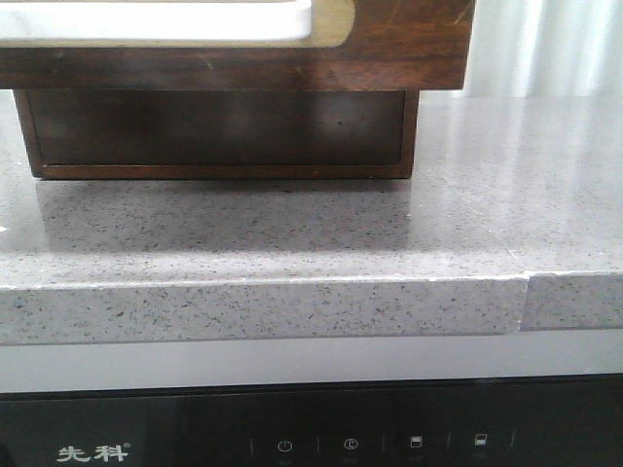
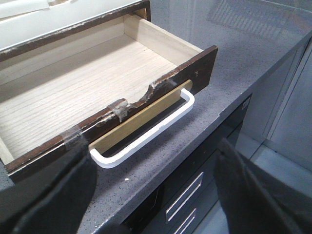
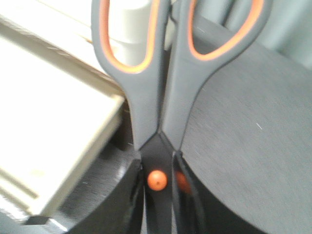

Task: Put scissors in drawer with both arms
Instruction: 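Carry the scissors with the right gripper over the open drawer, then lower the scissors into the drawer and open the right gripper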

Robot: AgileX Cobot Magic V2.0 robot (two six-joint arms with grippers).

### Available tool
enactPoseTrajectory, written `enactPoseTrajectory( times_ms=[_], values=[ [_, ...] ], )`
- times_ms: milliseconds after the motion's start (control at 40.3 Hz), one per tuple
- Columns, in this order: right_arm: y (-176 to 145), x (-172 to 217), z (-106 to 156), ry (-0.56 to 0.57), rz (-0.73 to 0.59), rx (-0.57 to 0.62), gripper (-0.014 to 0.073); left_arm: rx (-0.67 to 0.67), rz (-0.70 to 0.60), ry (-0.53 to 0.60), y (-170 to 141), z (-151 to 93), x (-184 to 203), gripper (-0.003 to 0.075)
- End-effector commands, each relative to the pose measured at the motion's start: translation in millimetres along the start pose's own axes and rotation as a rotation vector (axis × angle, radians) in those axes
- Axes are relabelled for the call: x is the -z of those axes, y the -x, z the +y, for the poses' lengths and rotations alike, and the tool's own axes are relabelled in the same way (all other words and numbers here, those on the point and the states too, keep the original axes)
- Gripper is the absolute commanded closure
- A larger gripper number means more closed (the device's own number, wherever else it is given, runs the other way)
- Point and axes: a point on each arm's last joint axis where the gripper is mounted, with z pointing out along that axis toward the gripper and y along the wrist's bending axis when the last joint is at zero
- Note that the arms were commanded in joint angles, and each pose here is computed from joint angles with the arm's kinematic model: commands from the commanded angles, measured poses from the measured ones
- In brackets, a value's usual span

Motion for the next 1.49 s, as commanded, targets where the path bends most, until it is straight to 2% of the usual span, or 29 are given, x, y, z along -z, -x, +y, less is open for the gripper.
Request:
enactPoseTrajectory(
  times_ms=[0, 174, 496, 694, 893, 1166, 1240, 1389, 1463],
  values=[
    [16.9, 18.3, 20.2, 0.093, -0.181, 0.112, 0.0512, 0.012, -0.089, -0.006, 13.7, 0.0, 1.3, 0.0227],
    [28.8, -0.6, 54.2, 0.276, -0.242, 0.262, 0.0512, 0.012, -0.089, -0.006, 13.7, 0.0, 1.3, 0.0227],
    [38.1, -82.8, 111.0, 0.431, -0.186, 0.498, 0.0512, 0.012, -0.089, -0.006, 13.7, 0.0, 1.3, 0.0227],
    [38.7, -134.7, 129.0, 0.363, -0.081, 0.634, 0.0512, 0.012, -0.089, -0.006, 13.7, 0.0, 1.3, 0.0227],
    [30.2, -174.3, 133.8, 0.329, 0.027, 0.699, 0.0512, 0.012, -0.089, -0.006, 13.7, 0.0, 1.3, 0.0227],
    [19.1, -192.6, 130.4, 0.289, 0.142, 0.765, 0.0503, 0.012, -0.089, -0.006, 13.7, 0.0, 1.3, 0.0227],
    [18.7, -192.7, 129.7, 0.284, 0.149, 0.770, 0.0449, 0.012, -0.089, -0.006, 13.7, 0.0, 1.3, 0.0227],
    [19.1, -192.9, 129.2, 0.277, 0.147, 0.772, 0.0265, 0.012, -0.089, -0.006, 13.7, 0.0, 1.3, 0.0227],
    [19.7, -192.8, 129.2, 0.275, 0.141, 0.770, 0.0239, 0.012, -0.089, -0.006, 13.7, 0.0, 1.3, 0.0227]
  ],
)
